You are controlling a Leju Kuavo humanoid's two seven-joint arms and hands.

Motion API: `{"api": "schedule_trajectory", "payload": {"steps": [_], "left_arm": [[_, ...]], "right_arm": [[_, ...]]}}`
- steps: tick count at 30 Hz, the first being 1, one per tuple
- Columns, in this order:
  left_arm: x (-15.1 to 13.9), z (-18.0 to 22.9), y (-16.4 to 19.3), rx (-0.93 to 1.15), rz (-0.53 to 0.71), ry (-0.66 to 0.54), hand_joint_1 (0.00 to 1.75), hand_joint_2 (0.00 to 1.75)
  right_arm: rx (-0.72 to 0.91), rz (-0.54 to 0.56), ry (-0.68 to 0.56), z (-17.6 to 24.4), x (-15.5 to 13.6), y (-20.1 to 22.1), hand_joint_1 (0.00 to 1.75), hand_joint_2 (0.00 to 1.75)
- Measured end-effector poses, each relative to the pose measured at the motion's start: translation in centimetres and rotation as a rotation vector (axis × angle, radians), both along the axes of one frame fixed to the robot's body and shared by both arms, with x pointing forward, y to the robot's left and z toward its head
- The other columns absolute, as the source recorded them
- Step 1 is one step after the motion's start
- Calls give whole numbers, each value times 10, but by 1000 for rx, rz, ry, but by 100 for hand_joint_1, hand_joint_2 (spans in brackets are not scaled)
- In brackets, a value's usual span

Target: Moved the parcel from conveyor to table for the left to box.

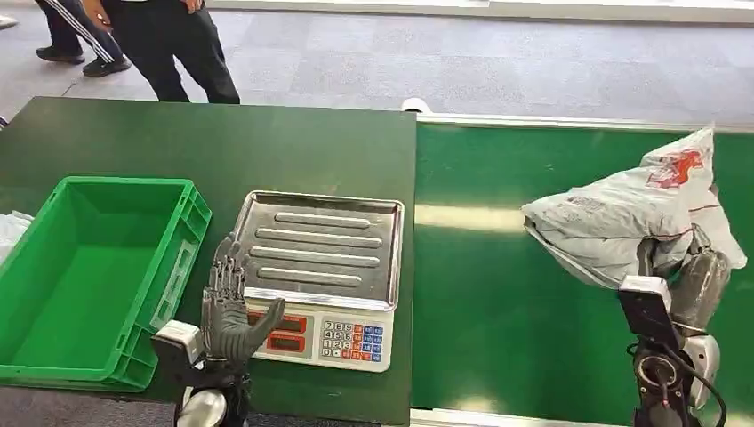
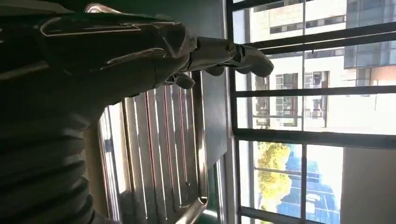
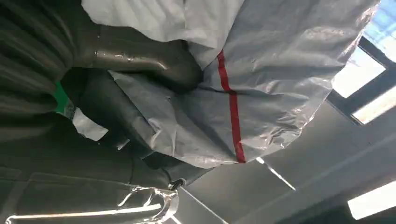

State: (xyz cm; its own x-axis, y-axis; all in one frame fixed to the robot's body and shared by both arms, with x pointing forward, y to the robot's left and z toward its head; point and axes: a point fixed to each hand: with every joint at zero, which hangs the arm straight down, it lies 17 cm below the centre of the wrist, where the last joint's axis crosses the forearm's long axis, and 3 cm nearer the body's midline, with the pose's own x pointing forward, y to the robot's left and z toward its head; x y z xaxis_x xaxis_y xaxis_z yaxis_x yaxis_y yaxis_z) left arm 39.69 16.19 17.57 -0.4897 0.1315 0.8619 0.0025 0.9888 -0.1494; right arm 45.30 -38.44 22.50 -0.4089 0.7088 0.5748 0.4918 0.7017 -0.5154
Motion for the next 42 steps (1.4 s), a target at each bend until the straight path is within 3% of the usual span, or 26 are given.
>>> {"api": "schedule_trajectory", "payload": {"steps": [8, 12, 19, 23, 33, 42], "left_arm": [[4, 1, -4, -4, -10, -1, 0, 175], [7, 8, -7, -17, -14, -13, 0, 175], [10, 11, -17, -26, -43, -19, 0, 175], [11, 11, -21, -26, -51, -16, 0, 175], [15, 14, -37, -20, -91, -23, 0, 175], [19, 13, -43, -18, -103, -17, 0, 175]], "right_arm": [[-68, 73, -57, 21, 0, 42, 175, 175], [-166, 184, -33, 20, 13, 96, 175, 175], [-363, 349, 72, -19, 28, 183, 175, 175], [-400, 384, 98, -31, 30, 200, 175, 175], [-664, 488, 149, -69, 38, 258, 175, 175], [-849, 540, 10, -61, 34, 317, 175, 175]]}}
